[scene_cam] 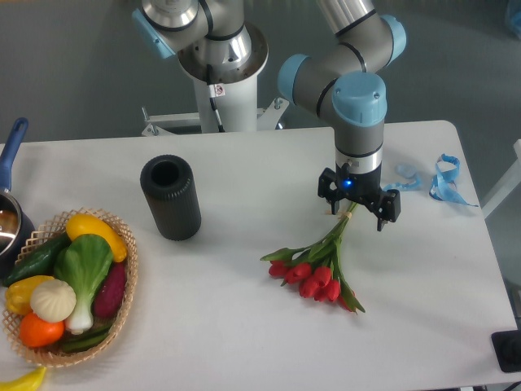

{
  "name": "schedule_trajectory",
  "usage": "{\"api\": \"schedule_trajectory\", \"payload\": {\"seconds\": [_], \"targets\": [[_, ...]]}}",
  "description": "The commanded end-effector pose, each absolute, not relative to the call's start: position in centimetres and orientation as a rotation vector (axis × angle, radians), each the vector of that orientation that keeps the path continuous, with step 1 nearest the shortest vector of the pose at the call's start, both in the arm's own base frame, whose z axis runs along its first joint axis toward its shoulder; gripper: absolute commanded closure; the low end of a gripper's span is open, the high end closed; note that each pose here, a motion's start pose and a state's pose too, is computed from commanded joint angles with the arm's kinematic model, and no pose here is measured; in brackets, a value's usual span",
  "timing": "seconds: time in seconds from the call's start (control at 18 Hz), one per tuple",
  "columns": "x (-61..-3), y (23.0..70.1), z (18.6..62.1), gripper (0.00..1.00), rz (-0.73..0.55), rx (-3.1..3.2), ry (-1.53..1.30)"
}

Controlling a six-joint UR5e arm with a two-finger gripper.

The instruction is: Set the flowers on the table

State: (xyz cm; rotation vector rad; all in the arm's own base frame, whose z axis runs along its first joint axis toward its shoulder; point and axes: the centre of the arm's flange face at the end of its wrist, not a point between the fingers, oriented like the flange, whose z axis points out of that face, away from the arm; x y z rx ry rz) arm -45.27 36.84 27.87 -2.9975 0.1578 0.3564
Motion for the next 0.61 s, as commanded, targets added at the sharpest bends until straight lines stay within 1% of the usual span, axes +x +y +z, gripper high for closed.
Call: {"api": "schedule_trajectory", "payload": {"seconds": [0.28,0.39,0.61], "targets": [[-45.8,37.0,27.1,0.00,0.342,-3.004,0.156],[-46.9,36.2,26.6,0.00,0.335,-3.009,0.124],[-46.7,36.1,25.0,0.00,0.292,-3.024,0.115]]}}
